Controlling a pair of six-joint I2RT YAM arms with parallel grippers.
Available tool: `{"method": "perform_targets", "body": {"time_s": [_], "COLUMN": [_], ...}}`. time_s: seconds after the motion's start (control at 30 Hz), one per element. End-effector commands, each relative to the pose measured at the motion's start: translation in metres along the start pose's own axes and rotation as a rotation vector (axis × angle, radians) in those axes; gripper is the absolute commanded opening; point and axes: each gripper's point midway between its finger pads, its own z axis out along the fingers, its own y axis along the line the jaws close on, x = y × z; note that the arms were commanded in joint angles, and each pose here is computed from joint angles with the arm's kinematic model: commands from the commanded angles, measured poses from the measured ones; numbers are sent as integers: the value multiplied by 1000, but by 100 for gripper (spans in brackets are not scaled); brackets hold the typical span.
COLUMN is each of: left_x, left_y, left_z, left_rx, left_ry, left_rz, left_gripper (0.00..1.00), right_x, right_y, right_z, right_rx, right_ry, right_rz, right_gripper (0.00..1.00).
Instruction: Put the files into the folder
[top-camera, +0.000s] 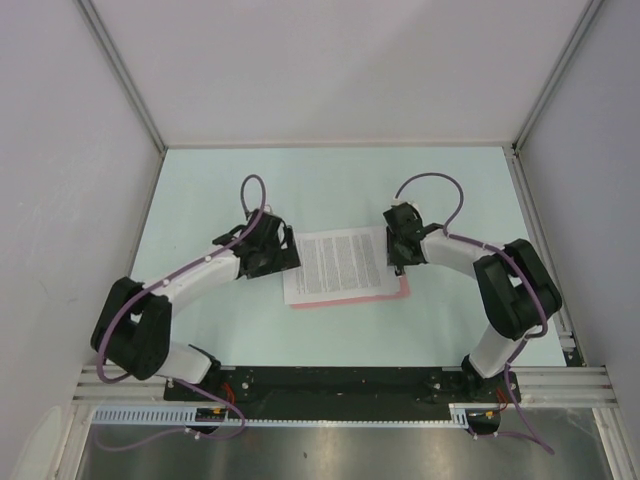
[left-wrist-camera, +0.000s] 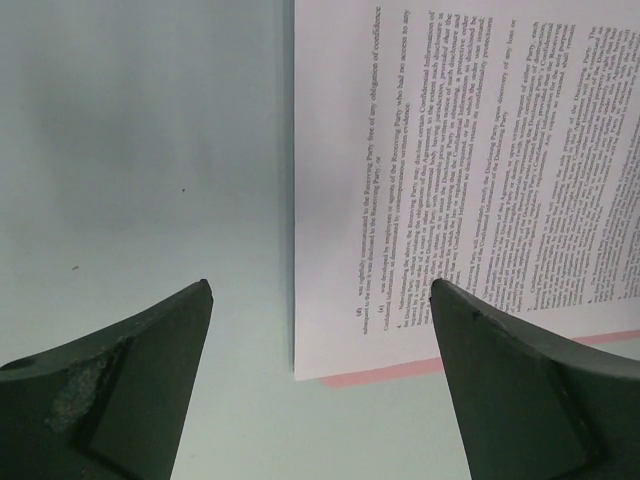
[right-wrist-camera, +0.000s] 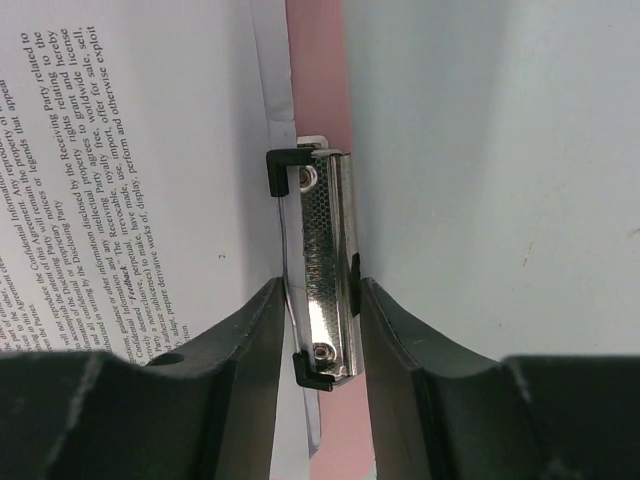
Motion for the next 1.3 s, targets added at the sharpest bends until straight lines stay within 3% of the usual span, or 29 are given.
{"method": "perform_targets", "body": {"time_s": [0.0,0.27,0.47,0.7,0.9,1.27], "left_x": [-16,-8,0,5,9,14], "left_y": [-9,-5,3,5,3,-20], "left_z": [13,35,49,57,61,65], "left_rx": [-25,-58,-105,-115,-109,-3], "left_ry": [-15,15,50,71,95,149], "left_rz": [27,39,57,61,74,122], "left_gripper": [94,92,92,89,87,85], "right_x": [33,37,27,15,19,28], "right_y": [-22,-17,5,23,15,2], "right_z": [14,21,17,2,3,9], "right_rx": [137,151,-2,-381,-475,-481], "right_ry": [112,126,95,61,59,63], "right_rz": [-33,-45,-32,164,252,294], "right_gripper": [32,0,0,0,0,0]}}
